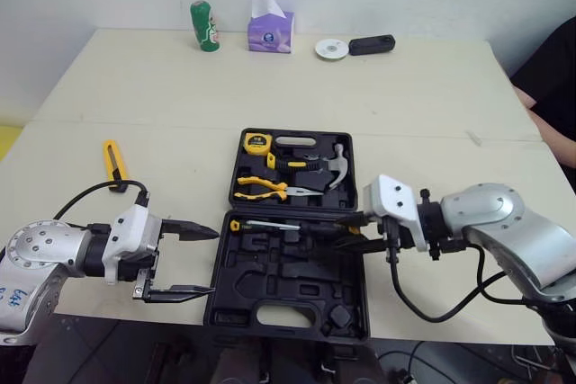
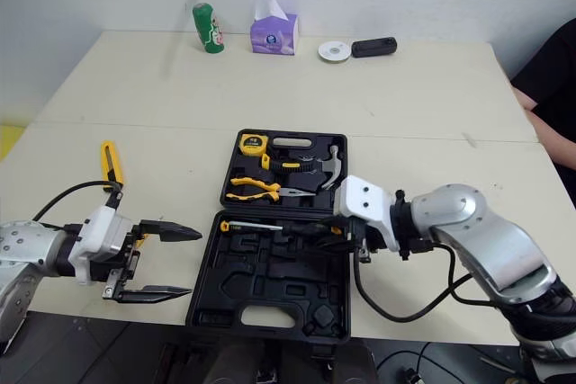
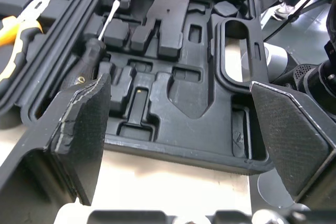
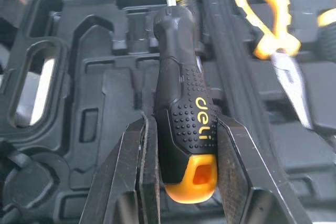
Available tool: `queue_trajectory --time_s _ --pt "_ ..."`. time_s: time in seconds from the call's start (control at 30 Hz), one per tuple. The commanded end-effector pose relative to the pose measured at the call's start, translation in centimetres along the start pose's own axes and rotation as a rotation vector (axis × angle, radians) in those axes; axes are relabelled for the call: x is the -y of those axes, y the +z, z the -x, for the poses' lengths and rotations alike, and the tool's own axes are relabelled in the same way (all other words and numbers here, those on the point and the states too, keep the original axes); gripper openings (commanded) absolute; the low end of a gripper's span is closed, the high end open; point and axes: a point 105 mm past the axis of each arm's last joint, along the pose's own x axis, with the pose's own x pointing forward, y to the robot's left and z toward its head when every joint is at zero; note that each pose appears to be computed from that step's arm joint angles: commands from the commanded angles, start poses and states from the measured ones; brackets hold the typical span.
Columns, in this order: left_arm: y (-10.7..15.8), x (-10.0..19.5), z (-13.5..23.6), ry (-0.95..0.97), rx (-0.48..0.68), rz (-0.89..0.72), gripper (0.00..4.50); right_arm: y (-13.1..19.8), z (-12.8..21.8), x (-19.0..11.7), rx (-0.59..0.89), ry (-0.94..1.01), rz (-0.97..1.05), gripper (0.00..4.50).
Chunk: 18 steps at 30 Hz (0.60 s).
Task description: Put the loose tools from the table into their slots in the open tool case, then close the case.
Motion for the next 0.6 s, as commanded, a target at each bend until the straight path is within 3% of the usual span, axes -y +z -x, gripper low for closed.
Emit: queue_trajectory --time_s 0.03,0.6 --pt "0.4 -0.1 0.6 0.051 -0.007 -0.03 4.5 0.2 -0.7 -1.0 -0.054 0.025 0.038 1.01" --pt "-0.1 0.5 0.3 0.056 -0.015 0.005 4.5 -1.1 -1.5 1.4 -0.221 -0.064 0.107 1.01"
